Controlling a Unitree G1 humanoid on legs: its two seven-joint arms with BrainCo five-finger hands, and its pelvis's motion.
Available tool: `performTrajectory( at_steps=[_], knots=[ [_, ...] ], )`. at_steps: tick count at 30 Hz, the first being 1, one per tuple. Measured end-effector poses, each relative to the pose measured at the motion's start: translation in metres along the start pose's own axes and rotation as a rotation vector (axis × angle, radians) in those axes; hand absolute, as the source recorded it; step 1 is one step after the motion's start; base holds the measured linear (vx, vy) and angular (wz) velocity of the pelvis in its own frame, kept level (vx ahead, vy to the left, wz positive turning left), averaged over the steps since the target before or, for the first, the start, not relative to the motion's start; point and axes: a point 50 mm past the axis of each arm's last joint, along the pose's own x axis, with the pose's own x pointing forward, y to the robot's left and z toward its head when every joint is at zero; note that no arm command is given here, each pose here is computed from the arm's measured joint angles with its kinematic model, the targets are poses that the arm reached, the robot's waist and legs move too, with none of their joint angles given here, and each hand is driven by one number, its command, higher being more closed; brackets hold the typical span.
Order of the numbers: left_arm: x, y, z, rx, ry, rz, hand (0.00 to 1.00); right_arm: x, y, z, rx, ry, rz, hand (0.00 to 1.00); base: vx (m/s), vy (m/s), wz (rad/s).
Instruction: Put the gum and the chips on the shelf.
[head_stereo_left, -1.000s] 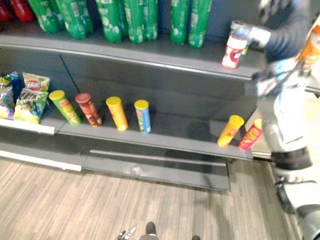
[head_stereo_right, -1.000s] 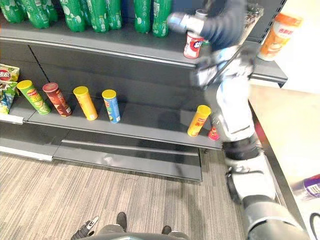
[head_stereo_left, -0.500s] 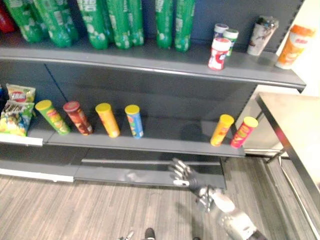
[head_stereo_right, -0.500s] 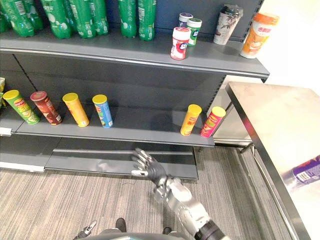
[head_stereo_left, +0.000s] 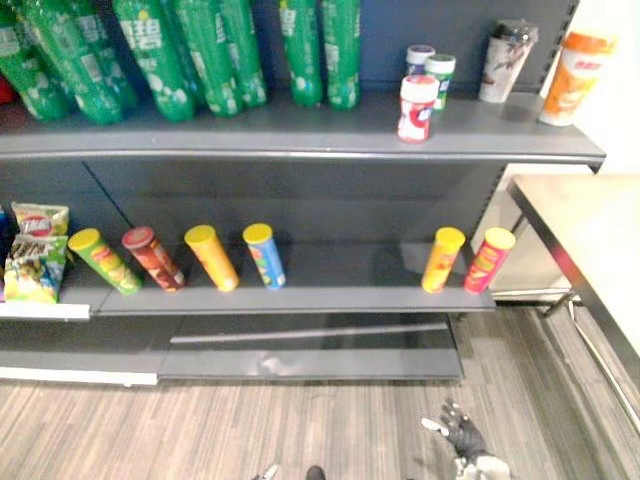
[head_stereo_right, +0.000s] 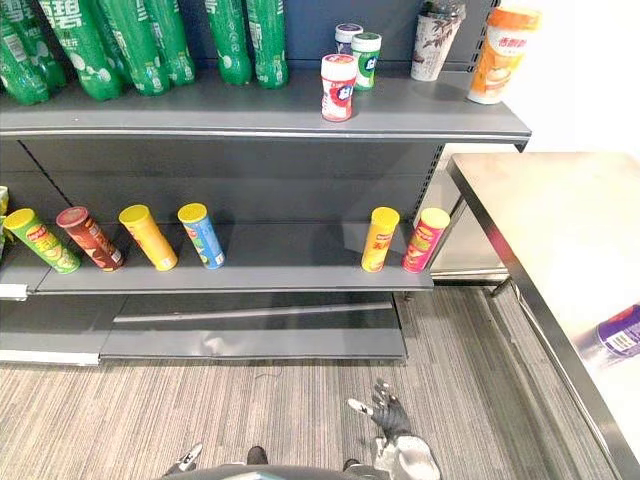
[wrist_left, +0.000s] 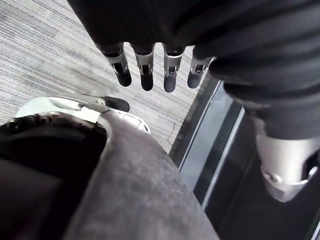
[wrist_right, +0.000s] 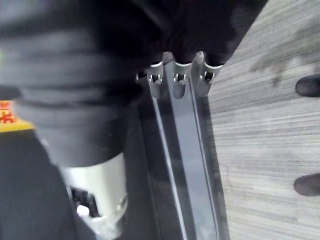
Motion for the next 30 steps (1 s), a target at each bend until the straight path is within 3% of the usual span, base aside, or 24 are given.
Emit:
performTrajectory(
  at_steps=[3, 10, 20, 26, 30],
  knots=[
    [0.000, 0.002, -0.003, -0.004, -0.003, 0.005, 0.00, -0.006, -0.016, -0.022, 0.127, 0.086, -0.025, 0.00, 0.08, 0.021, -0.03],
    [0.000, 0.003, -0.005, -0.011, 0.004, -0.003, 0.00, -0.012, -0.030, -0.032, 0.191, 0.088, -0.124, 0.00, 0.07, 0.019, 0.00],
    [0.007, -0.009, 0.012, 0.079, -0.046, -0.045, 0.00, -0.030, -0.055, -0.054, 0.493, 0.108, -0.462, 0.00, 0.06, 0.080, -0.40],
    [0.008, -0.015, 0.020, 0.010, -0.080, -0.062, 0.00, -0.011, -0.039, -0.022, 0.510, -0.026, -0.364, 0.00, -0.09, 0.151, -1.58],
    [0.009, -0.012, 0.028, 0.019, -0.098, -0.063, 0.00, -0.013, -0.038, -0.024, 0.496, -0.040, -0.351, 0.00, -0.03, -0.069, -1.25]
  ],
)
